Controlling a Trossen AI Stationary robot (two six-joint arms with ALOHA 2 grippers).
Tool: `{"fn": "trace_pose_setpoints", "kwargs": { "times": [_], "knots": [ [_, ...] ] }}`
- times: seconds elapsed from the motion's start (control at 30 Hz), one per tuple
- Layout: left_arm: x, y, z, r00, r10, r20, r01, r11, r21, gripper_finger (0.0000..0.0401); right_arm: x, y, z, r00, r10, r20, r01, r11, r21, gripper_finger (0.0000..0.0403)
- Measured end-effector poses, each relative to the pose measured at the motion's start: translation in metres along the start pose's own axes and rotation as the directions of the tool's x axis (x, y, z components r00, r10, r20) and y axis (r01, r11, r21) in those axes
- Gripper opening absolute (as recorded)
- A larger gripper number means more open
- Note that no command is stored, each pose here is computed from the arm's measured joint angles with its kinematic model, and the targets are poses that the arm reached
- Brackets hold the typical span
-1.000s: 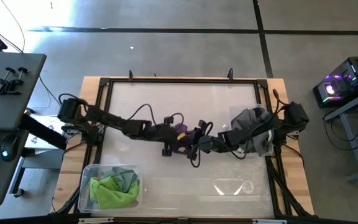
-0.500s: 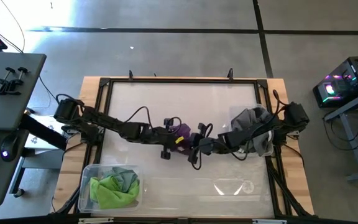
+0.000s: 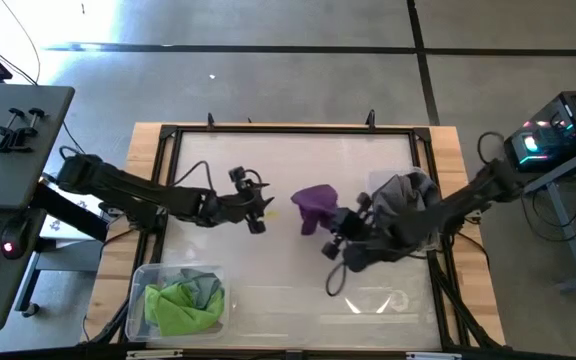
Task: Sort microfiber towel by color & place in baskets
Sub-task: Put the violet microfiber towel into the top transparent bin
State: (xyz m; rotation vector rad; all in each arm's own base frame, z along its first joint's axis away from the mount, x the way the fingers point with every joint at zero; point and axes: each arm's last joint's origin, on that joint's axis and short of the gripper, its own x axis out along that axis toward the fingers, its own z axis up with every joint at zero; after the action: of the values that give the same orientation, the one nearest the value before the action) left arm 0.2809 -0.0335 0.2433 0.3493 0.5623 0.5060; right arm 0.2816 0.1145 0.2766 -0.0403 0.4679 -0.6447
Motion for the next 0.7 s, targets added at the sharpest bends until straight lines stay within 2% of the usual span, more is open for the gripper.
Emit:
{"fn": "trace_pose_setpoints", "kwargs": {
  "times": [0.2, 0.37, 0.47, 0.53, 0.7],
  "knots": [
    [-0.004, 0.003, -0.004, 1.0, 0.003, 0.005, -0.003, 1.0, -0.028, 0.017, -0.058, -0.019, 0.048, 0.999, 0.026, -0.048, -0.03, 0.996, -0.084, 0.0015],
    [-0.002, 0.0, -0.015, 1.0, 0.002, -0.009, -0.002, 0.999, -0.035, 0.017, -0.097, -0.054, 0.08, 0.993, -0.005, -0.122, -0.005, 0.997, -0.082, 0.0014],
    [0.0, -0.001, -0.02, 1.0, 0.002, -0.013, -0.002, 0.999, -0.039, 0.017, -0.111, -0.072, 0.087, 0.976, 0.01, -0.218, -0.017, 0.999, -0.032, 0.0014],
    [0.0, -0.001, -0.021, 1.0, 0.001, -0.017, -0.002, 0.999, -0.043, 0.017, -0.116, -0.076, 0.09, 0.966, 0.074, -0.248, -0.076, 0.997, 0.002, 0.0014],
    [0.0, -0.002, -0.021, 1.0, 0.001, -0.009, -0.001, 0.999, -0.051, 0.017, -0.12, -0.093, 0.081, 0.938, 0.121, -0.326, -0.101, 0.992, 0.077, 0.0014]
  ]
}}
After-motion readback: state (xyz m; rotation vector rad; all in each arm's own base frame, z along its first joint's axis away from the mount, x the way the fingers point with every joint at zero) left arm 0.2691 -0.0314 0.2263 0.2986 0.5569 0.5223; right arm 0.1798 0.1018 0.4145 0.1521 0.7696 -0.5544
